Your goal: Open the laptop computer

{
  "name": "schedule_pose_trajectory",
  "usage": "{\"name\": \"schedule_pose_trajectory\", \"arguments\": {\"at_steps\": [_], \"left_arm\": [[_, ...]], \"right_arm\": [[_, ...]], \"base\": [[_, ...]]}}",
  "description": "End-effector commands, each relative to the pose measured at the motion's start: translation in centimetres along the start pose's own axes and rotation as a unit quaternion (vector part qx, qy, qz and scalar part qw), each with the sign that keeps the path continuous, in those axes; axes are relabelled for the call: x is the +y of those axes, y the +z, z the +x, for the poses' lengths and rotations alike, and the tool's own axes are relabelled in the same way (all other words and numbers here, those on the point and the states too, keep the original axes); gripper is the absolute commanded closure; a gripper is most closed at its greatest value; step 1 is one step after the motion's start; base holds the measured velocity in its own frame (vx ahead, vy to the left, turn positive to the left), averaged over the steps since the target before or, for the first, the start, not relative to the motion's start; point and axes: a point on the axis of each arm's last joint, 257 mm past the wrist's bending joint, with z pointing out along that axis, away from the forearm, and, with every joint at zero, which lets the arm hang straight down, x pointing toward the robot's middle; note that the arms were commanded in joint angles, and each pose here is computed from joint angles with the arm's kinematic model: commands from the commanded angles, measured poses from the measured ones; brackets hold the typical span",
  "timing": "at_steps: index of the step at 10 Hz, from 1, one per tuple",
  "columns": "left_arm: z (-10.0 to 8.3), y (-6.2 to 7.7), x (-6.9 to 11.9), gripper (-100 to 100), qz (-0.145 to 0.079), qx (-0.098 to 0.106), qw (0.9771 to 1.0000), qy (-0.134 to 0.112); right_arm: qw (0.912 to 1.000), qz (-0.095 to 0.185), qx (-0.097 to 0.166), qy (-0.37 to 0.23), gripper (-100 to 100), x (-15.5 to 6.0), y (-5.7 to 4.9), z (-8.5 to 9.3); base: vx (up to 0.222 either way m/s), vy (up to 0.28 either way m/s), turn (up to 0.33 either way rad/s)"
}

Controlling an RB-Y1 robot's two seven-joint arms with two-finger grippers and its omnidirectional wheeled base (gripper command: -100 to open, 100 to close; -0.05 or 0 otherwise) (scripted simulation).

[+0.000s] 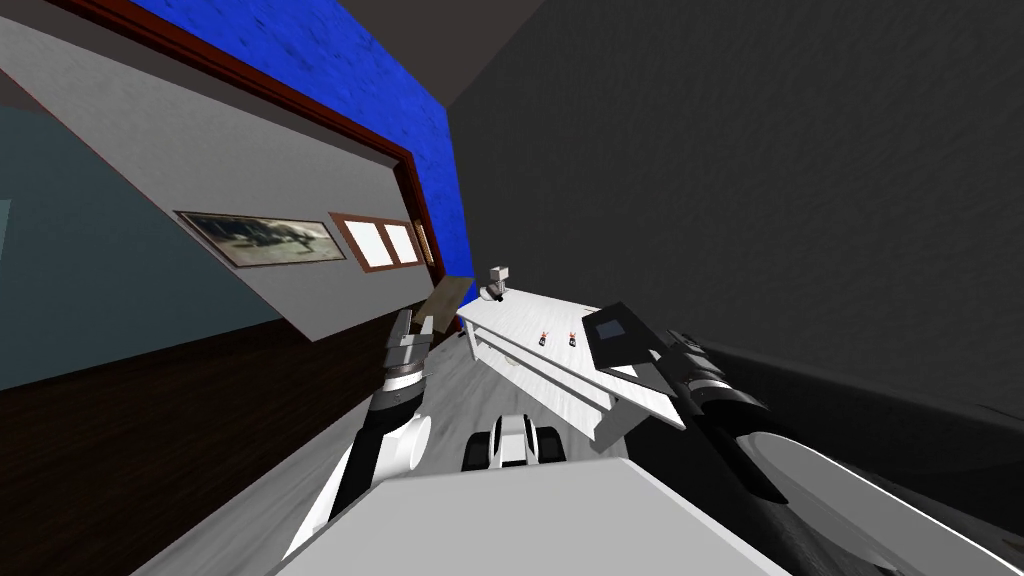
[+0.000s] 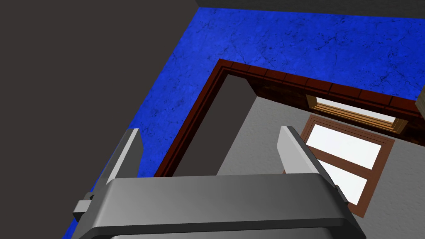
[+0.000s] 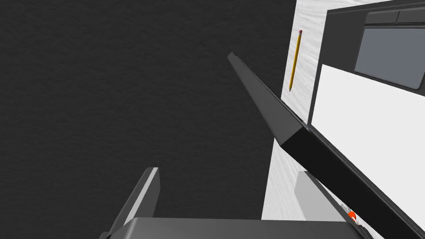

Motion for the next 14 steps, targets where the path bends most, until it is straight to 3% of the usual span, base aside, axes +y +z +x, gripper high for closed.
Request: {"name": "schedule_pose_trajectory", "arguments": {"at_steps": [1,2,6,7,14], "left_arm": [[0.0,0.0,0.0,0,0.000,0.000,1.0000,0.000],[0.0,0.0,0.0,0,0.000,0.000,1.0000,0.000],[0.0,0.0,0.0,0,0.000,0.000,1.0000,0.000],[0.0,0.0,0.0,0,0.000,0.000,1.0000,0.000],[0.0,0.0,0.0,0,0.000,0.000,1.0000,0.000]], "right_arm": [[1.0000,0.000,-0.001,-0.001,-100,0.0,0.0,-0.1],[1.0000,0.000,0.000,-0.001,100,0.0,0.0,-0.1],[0.9978,0.004,0.020,0.063,100,2.0,0.9,-0.1],[0.9987,0.005,0.009,0.051,-100,0.4,0.8,0.0],[0.9982,0.000,-0.033,0.049,-100,-4.1,1.0,-1.5]], "base": [[-0.009,-0.014,-0.005],[-0.005,-0.008,-0.001],[-0.087,-0.077,0.093],[-0.008,-0.047,-0.123],[0.068,0.044,-0.125]]}}
